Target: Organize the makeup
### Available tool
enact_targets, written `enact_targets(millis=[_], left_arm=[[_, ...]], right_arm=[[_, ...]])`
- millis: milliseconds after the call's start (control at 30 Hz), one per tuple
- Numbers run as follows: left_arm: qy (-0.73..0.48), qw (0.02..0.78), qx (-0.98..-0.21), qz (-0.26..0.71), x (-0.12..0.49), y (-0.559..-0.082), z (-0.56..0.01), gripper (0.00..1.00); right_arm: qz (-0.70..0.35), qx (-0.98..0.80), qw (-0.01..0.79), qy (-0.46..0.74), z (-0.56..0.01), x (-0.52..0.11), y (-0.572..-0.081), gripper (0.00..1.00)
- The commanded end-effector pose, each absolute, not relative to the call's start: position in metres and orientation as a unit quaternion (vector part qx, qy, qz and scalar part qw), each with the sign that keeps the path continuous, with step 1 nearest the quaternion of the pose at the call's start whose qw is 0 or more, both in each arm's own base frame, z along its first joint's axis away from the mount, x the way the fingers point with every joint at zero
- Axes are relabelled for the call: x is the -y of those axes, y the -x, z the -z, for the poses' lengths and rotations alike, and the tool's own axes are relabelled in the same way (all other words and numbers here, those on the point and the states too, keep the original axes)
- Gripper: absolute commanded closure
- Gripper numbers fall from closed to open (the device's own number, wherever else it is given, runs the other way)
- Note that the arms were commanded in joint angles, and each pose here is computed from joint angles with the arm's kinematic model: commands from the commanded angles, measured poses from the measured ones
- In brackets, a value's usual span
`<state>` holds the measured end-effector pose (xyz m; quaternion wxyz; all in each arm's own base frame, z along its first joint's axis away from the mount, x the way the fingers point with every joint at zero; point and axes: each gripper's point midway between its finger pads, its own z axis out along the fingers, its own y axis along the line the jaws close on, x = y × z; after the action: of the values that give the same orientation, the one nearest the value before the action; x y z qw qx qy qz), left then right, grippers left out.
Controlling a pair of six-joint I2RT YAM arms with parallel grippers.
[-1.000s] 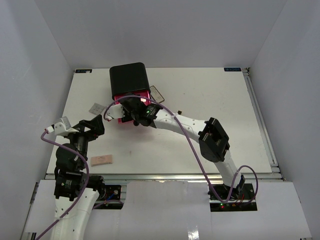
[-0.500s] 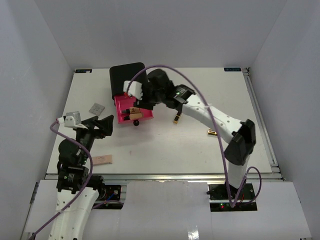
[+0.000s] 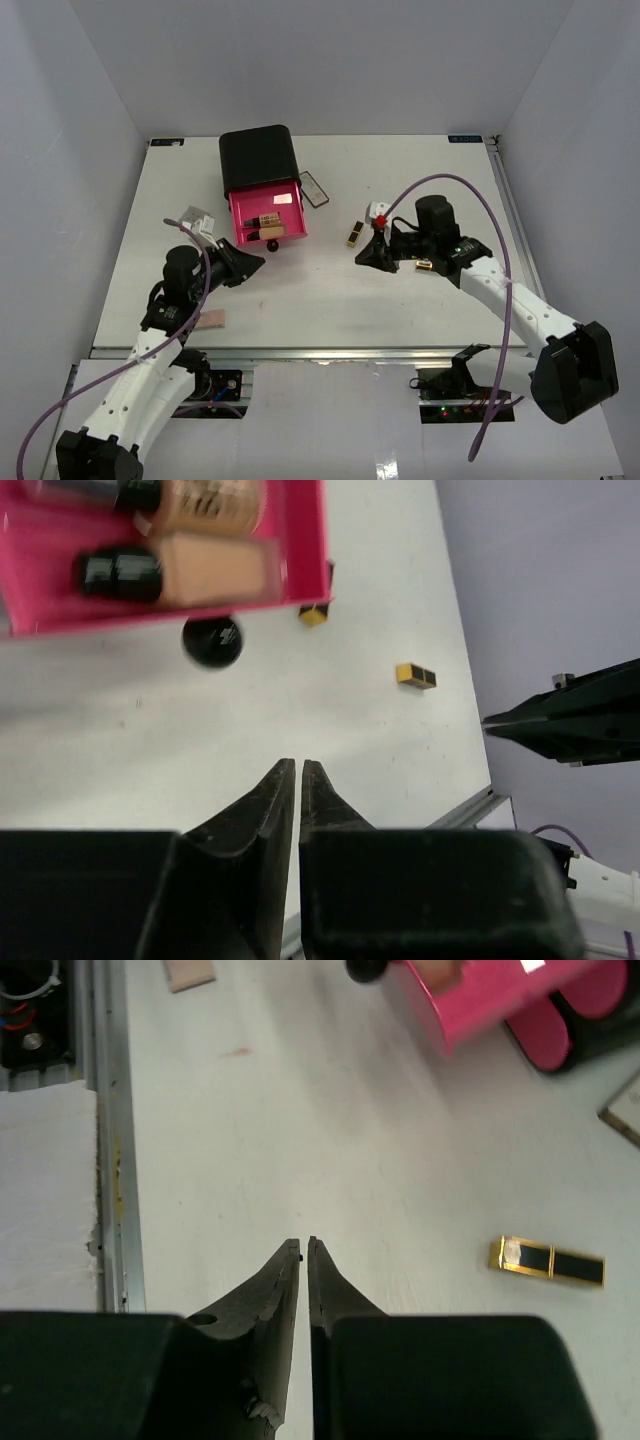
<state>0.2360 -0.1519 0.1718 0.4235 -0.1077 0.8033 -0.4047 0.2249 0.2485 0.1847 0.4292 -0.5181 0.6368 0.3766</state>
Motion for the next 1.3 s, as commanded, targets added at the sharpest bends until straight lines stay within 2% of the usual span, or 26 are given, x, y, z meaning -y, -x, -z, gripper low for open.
enact_targets(millis=[0, 300, 733, 867, 1033, 1267], left_arm=[[0.240, 0.379, -0.776, 0.442, 0.151, -0.231, -0.147, 0.81], [0.335, 0.366, -0.763, 0.415, 0.140, -0.252, -0.100, 0.80], [0.327, 0.421, -0.720, 0.444, 0.150, -0.303, -0.117, 0.75], [0.318, 0.462, -0.701, 0.441, 0.144, -0.316, -0.137, 0.66], [0.320, 0.495, -0.680, 0.436, 0.138, -0.330, -0.158, 0.43], [0.304, 0.507, -0.671, 0.447, 0.145, -0.344, -0.182, 0.39]], right_arm=[[-0.386, -0.613, 0.534, 0.435, -0.234, -0.226, -0.257, 0.87], [-0.381, -0.636, 0.546, 0.390, -0.225, -0.211, -0.268, 0.88], [-0.374, -0.638, 0.554, 0.383, -0.223, -0.203, -0.271, 0.88], [-0.376, -0.635, 0.555, 0.385, -0.224, -0.203, -0.270, 0.88], [-0.378, -0.632, 0.555, 0.387, -0.225, -0.203, -0.269, 0.88], [-0.374, -0.630, 0.559, 0.388, -0.226, -0.201, -0.269, 0.88]])
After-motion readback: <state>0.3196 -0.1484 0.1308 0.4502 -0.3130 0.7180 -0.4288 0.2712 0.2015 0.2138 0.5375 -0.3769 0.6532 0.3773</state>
